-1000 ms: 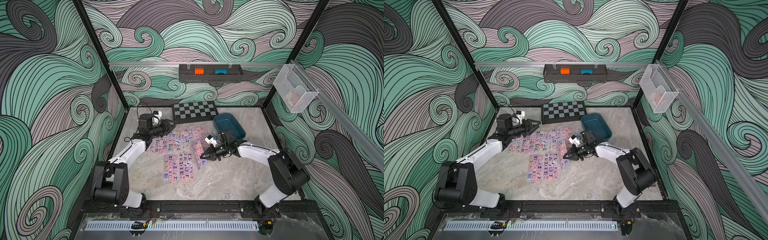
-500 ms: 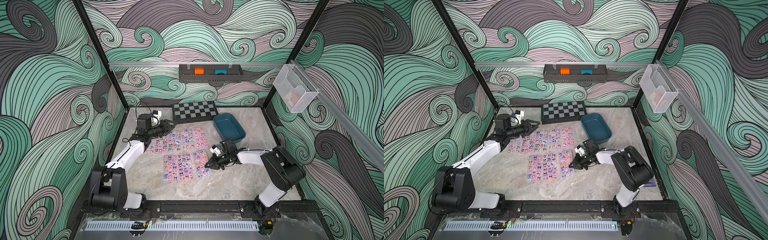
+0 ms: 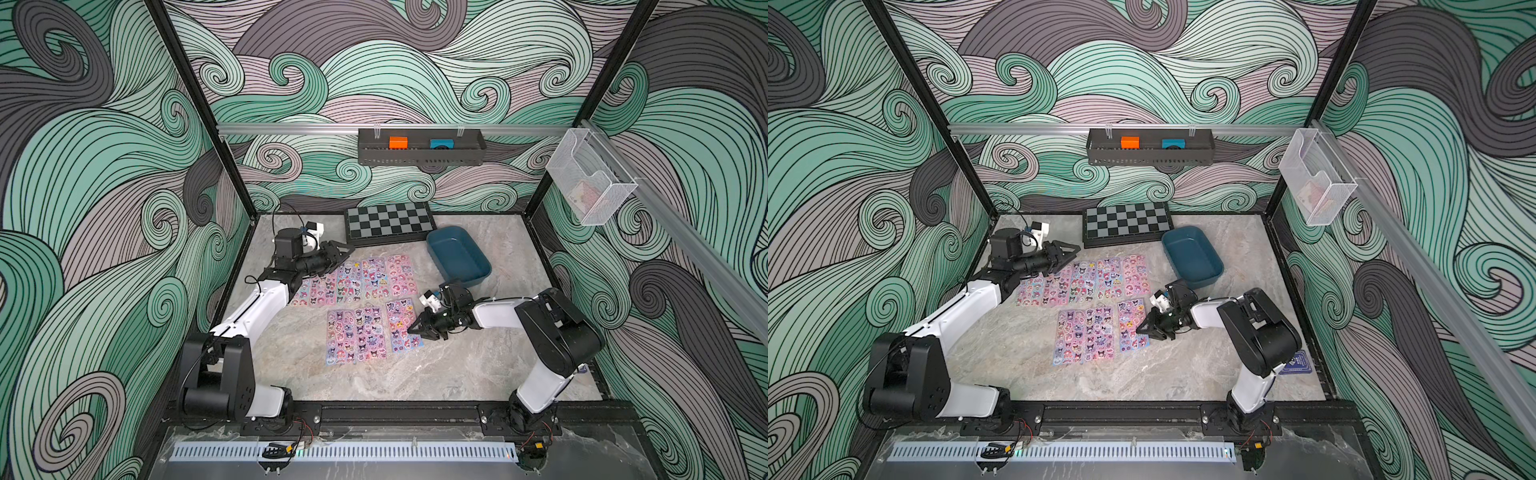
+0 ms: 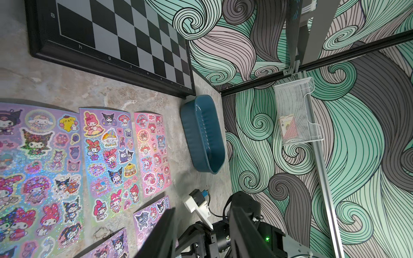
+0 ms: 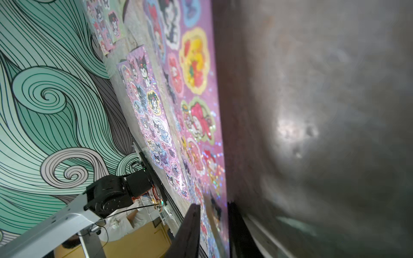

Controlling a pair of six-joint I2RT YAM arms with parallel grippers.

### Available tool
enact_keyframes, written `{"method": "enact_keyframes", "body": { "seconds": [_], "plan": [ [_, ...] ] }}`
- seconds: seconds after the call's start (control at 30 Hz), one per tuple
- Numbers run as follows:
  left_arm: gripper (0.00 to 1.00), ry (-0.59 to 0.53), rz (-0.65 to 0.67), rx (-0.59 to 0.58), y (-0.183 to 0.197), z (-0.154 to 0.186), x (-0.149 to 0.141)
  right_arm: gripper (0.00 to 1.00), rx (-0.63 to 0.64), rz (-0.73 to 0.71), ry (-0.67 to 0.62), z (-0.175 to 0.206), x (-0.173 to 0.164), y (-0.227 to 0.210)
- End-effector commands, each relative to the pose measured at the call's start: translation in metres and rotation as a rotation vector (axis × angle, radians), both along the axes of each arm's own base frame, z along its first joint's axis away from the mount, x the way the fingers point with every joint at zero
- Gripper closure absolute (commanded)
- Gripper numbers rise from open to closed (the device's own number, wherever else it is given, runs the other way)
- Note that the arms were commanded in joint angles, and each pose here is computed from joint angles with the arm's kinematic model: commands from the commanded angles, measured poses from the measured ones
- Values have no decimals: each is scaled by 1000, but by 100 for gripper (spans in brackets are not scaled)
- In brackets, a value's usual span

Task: Take the stickers out of the storage box
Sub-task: Place the sticker at the center of the board.

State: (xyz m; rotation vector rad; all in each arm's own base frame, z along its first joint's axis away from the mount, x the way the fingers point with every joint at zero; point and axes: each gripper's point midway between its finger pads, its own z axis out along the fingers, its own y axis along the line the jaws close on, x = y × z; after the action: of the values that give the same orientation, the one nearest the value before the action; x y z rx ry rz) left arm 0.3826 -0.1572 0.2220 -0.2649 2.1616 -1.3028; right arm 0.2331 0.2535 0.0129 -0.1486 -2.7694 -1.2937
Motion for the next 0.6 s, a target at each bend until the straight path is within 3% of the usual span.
{"method": "enact_keyframes", "body": {
  "seconds": [0.0, 0.1, 0.3, 0.57],
  "plan": [
    [56, -92, 12, 63, 7, 27, 1, 71, -98, -31, 29, -18, -8, -17],
    [56, -102, 32, 102, 12, 27, -1, 58, -113, -36, 25, -19, -11, -22],
    [56, -117, 83, 192, 27, 26, -4, 44, -159, -47, -17, -10, -12, -33],
    [52, -95, 221, 396, 67, 13, -10, 32, -246, -56, -139, 15, -4, -52]
  ]
}}
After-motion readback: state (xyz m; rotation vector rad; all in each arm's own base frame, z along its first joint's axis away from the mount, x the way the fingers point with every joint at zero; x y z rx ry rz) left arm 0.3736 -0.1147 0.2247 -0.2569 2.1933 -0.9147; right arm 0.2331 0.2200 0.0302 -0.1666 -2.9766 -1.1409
